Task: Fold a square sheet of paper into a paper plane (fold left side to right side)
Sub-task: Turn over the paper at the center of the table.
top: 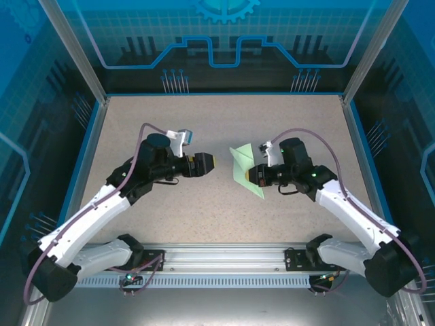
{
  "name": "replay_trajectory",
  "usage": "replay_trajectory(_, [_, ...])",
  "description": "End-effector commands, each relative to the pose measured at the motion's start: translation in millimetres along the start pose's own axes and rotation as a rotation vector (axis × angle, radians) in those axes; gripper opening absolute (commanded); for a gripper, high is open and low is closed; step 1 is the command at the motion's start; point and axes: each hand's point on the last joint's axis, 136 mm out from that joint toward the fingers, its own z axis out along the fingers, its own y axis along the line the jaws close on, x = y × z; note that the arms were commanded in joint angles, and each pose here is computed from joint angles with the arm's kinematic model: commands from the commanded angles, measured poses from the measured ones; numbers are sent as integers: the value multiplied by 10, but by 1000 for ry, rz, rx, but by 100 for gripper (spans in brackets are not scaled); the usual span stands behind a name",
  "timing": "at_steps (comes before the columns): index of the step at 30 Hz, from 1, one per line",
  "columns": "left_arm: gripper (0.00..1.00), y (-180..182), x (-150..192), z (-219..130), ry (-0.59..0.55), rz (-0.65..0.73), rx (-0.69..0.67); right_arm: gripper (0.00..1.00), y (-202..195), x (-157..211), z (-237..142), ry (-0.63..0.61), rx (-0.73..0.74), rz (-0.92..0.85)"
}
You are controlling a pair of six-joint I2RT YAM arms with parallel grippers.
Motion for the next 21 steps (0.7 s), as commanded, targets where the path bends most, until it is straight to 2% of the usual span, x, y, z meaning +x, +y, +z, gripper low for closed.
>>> replay_trajectory(1, [91, 196, 57, -125, -13, 35, -94, 0, -396, 126, -27, 100, 388, -178])
replay_trajectory(6, [92, 263, 24, -271, -64, 37, -137, 0, -569, 82, 29, 196, 787, -373])
replay_trajectory(11, [93, 292, 12, -371, -99, 33, -153, 0, -662, 31, 192, 283, 1082, -537])
replay_trajectory(15, [95, 326, 26, -395, -103, 30, -167, 0, -690, 69, 416, 351, 1213, -643])
replay_trajectory(21, [96, 354, 43, -371, -97, 21, -173, 0, -779, 259, 807, 467, 1294, -739])
